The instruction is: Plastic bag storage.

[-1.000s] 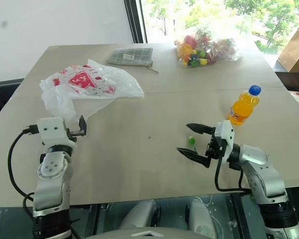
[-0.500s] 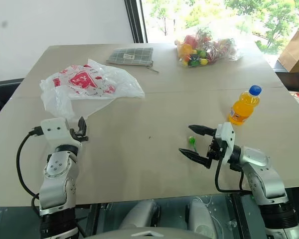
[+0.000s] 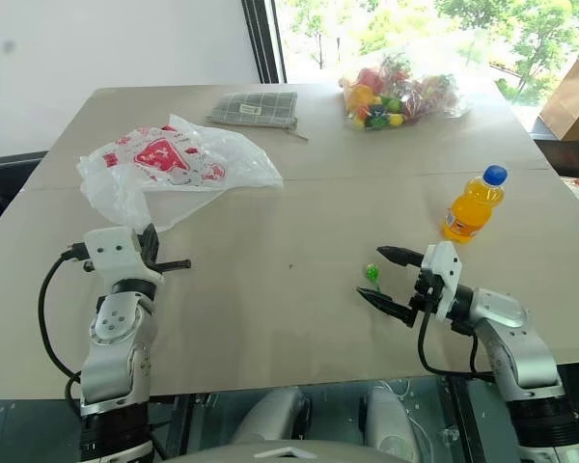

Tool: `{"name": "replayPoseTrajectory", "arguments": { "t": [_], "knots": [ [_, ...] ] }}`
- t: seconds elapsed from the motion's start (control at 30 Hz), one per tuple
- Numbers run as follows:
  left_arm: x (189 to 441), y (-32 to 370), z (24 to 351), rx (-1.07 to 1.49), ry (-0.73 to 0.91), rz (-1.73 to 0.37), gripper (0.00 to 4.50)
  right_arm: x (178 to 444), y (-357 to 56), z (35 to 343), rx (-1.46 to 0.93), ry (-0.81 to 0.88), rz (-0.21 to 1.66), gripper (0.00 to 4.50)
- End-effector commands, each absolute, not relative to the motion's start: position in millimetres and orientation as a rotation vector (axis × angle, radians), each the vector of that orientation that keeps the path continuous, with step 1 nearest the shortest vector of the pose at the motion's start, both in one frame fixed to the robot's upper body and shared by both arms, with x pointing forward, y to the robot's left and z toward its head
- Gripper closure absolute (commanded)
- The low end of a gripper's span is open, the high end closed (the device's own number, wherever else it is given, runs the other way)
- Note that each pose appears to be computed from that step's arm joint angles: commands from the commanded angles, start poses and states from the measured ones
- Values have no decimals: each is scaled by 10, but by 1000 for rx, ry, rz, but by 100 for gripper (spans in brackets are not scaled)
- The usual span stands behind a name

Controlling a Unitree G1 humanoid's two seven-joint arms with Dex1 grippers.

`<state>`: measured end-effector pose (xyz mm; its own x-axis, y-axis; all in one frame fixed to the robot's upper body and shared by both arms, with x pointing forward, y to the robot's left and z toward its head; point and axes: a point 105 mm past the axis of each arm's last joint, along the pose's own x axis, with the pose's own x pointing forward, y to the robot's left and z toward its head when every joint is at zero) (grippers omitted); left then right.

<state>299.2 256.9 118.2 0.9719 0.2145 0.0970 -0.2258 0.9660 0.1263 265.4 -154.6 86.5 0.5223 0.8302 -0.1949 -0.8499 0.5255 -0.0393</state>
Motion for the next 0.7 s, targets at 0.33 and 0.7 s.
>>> {"name": "replayPoseTrajectory", "arguments": {
  "t": [0.33,0.7],
  "knots": [
    [2831,2142,1223,178,-141,17,447,2618,-1314,638,-117,374,929,0],
    [2821,2003,1256,91,-150,-45,450,2625,-1531,481,-320,441,884,270]
  ]
}}
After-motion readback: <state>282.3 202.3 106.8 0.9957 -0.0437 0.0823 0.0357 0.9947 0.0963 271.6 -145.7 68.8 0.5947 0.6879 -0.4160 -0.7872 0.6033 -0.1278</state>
